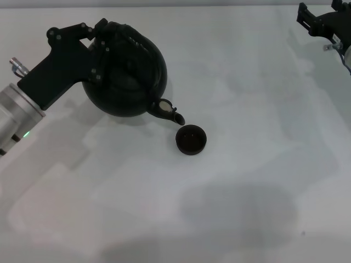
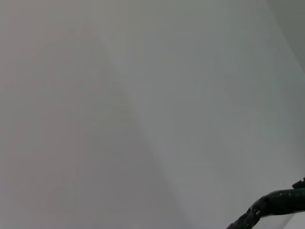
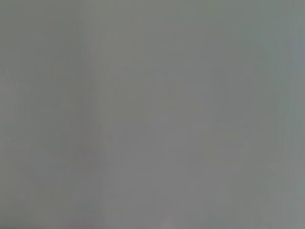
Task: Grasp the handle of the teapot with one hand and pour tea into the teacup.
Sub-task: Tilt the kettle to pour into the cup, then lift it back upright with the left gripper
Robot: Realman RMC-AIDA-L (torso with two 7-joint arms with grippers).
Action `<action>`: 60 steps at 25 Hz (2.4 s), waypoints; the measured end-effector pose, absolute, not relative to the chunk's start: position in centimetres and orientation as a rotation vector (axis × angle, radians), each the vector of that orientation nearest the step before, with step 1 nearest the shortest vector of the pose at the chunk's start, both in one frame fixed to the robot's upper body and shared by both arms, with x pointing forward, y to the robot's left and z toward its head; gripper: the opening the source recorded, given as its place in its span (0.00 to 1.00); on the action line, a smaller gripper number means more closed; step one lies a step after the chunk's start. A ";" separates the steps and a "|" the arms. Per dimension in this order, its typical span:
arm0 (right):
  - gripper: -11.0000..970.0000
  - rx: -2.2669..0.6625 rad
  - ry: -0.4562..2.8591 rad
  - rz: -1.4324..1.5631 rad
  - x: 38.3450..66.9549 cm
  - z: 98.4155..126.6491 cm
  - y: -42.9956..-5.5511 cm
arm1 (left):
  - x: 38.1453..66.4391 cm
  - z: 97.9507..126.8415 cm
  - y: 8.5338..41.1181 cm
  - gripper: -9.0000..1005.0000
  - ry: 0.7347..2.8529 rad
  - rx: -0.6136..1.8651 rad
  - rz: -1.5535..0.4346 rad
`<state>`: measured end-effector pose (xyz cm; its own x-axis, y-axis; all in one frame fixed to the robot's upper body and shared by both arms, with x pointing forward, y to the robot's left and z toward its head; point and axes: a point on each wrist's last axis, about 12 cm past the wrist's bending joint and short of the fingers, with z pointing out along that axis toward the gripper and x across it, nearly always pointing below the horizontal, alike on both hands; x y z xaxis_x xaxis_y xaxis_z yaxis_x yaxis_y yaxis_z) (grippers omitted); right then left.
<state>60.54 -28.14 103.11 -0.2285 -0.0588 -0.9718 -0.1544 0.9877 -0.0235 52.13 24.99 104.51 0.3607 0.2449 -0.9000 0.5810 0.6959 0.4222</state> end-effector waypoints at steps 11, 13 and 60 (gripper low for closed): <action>0.87 -0.138 1.813 0.096 60.2 102.8 -28.1 | 52.1 104.0 24.9 0.11 1.227 0.861 -0.196; 0.87 -0.136 1.816 0.094 60.1 102.7 -28.2 | 52.2 104.1 24.7 0.11 1.222 0.864 -0.196; 0.87 -0.063 1.808 0.080 60.3 102.9 -28.9 | 54.9 104.9 21.7 0.11 1.120 1.095 -0.113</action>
<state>60.33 -28.85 102.91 -0.2363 0.0002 -0.9717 -0.0860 0.9961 0.0211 54.92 21.68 104.86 0.4861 0.4255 -0.7634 0.5688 0.5091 0.6460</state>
